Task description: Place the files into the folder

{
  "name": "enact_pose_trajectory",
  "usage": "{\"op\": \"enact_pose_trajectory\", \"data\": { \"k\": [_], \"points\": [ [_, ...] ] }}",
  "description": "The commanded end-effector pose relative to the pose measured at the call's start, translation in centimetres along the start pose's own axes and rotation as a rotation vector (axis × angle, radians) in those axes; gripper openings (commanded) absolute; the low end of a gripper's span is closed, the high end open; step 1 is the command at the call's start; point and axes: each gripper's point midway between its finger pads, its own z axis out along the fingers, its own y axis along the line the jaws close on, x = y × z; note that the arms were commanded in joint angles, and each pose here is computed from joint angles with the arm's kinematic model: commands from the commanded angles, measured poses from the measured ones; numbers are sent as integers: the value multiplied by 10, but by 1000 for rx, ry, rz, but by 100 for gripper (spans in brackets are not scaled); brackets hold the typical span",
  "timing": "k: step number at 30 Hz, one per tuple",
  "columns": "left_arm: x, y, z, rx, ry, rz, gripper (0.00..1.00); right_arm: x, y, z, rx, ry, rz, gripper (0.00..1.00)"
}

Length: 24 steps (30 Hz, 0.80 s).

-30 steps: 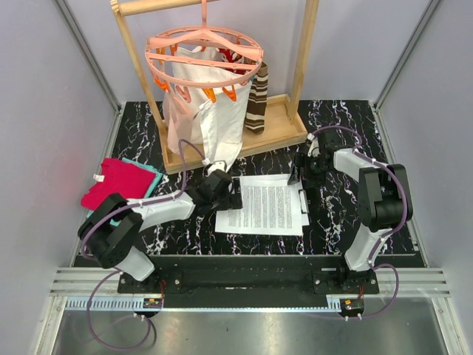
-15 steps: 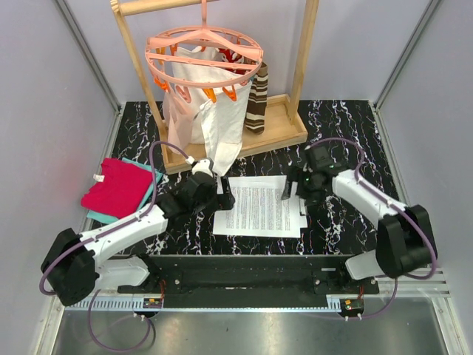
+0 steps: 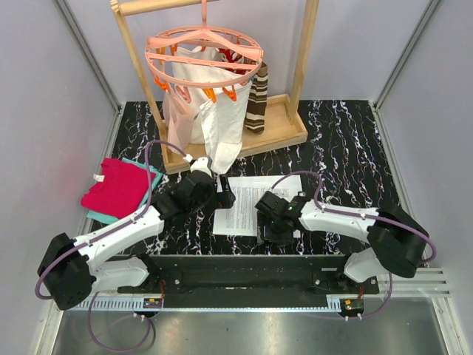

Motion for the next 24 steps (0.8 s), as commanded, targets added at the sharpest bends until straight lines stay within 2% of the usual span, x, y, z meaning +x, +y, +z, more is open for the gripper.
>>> {"op": "enact_pose_trajectory", "data": {
  "k": [1,5,24],
  "points": [
    [-21,-19,-11,65,-60,-7,99,-24,19,11,-13,-91,29,72],
    [-20,-13,-14,51,-70,-7,99,-34,21,15,12,-113,-12,72],
    [-20,-16,-12,59,-57,-4,98,-78,19,14,60,-211,9,76]
  ]
}}
